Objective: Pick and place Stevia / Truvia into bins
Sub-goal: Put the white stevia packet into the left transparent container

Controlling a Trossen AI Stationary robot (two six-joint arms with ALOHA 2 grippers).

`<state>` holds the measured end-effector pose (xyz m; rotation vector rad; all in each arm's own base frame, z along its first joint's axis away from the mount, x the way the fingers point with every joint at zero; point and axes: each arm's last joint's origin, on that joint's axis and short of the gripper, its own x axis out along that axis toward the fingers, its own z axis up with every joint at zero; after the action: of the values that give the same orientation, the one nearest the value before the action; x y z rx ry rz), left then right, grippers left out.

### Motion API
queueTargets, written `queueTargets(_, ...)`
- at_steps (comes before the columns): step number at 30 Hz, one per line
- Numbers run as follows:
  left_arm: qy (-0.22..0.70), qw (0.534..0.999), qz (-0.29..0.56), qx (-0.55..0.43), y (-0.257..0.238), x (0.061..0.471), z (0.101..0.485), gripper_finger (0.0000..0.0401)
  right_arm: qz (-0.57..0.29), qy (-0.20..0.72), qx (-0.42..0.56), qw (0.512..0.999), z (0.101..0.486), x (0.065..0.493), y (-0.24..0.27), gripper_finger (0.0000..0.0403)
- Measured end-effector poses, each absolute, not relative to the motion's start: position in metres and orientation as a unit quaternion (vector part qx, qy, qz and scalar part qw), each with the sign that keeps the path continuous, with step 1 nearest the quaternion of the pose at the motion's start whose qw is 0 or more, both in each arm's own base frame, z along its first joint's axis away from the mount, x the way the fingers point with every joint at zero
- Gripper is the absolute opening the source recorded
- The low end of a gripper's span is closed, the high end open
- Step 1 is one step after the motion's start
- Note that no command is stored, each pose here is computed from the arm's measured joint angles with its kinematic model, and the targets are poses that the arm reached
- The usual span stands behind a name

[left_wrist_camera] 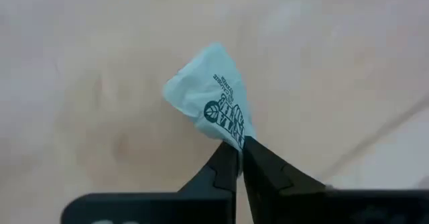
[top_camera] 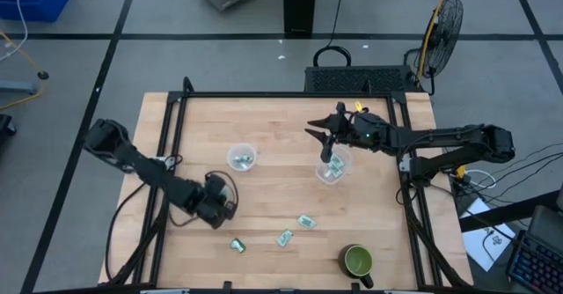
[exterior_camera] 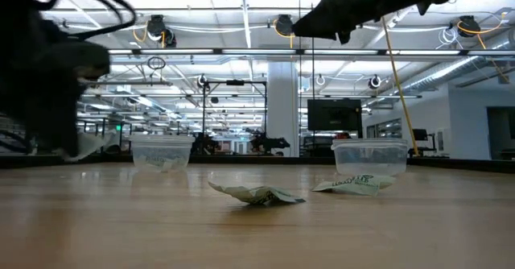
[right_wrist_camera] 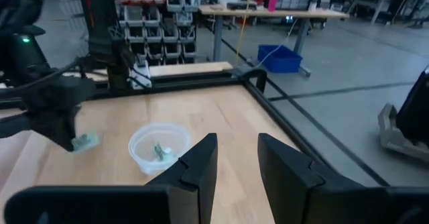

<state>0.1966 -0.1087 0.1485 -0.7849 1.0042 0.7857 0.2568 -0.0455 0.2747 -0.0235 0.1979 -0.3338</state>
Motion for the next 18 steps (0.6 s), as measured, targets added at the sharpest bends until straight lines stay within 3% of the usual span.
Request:
queueTargets(7, 0.412, 0.783, 0.366, -0.29, -0.06, 0.212, 0.17, 0.0041, -0.165, 0.094, -0.024, 0.982, 0.276, 0.257, -0.046, 0.01)
queueTargets(18, 0.409, 0.826, 0.299, -0.249, 0.003, 0.237, 0.182, 0.0013, -0.165, 0.093, -0.024, 0.982, 0.276, 0.257, -0.046, 0.01)
